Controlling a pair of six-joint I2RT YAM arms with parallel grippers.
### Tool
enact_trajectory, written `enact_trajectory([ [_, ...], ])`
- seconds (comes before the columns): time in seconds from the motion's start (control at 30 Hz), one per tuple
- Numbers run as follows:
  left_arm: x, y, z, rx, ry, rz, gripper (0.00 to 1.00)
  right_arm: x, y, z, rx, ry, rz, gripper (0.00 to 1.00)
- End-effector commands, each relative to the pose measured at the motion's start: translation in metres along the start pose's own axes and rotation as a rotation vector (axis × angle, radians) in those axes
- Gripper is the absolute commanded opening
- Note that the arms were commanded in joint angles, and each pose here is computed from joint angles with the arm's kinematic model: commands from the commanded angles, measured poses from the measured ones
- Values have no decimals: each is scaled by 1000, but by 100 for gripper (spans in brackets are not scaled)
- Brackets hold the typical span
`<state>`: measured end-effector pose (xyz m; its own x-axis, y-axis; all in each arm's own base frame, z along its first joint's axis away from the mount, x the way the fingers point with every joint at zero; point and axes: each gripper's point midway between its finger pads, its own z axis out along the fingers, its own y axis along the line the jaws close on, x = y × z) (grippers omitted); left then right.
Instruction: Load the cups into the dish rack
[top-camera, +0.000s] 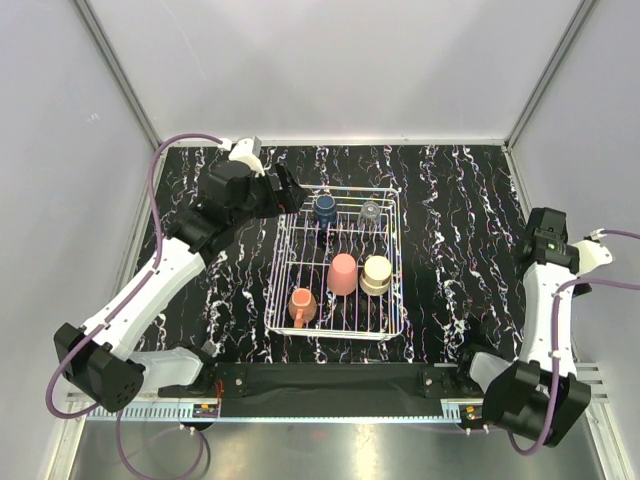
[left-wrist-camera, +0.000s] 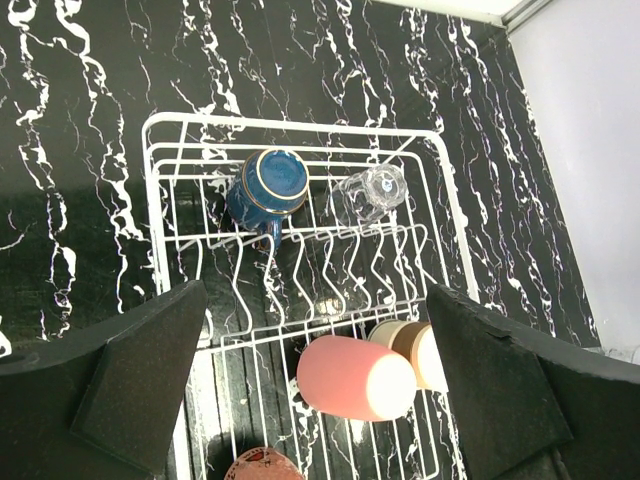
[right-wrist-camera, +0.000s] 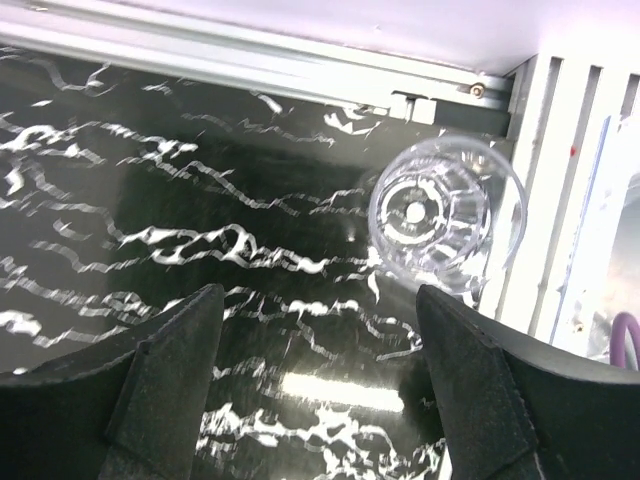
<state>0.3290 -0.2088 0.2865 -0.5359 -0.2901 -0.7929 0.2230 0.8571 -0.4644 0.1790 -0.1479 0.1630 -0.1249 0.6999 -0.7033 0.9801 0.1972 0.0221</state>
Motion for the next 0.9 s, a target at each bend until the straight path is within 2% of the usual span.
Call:
enact_trajectory([
  [0.0,-16,-14,1,54,-40,1,99,-3,1,18,23,-1,-22,85],
  [0.13,-15,-15,1,61,-36,-2,99,3,-2,30,40,8,8,85],
  [0.2,-15,-15,2,60,-35,-4,99,8,-2,36,43,14,27,94],
  [0.27,-16,-16,2,62,-37,-4,99,13,-3,41,61,27,41,95],
  [0.3,-16,-16,1,62,-37,-4,99,14,-6,43,81,26,46,99],
  [0.43,-18,-16,0,66,-44,-3,99,19,-11,50,129,42,84,99],
  [0.8,-12,-22,2,100,-14,-12,99,33,-11,73,111,115,121,88],
  [0.87,-12,-21,2,96,-14,-12,99,35,-12,75,120,119,123,78],
])
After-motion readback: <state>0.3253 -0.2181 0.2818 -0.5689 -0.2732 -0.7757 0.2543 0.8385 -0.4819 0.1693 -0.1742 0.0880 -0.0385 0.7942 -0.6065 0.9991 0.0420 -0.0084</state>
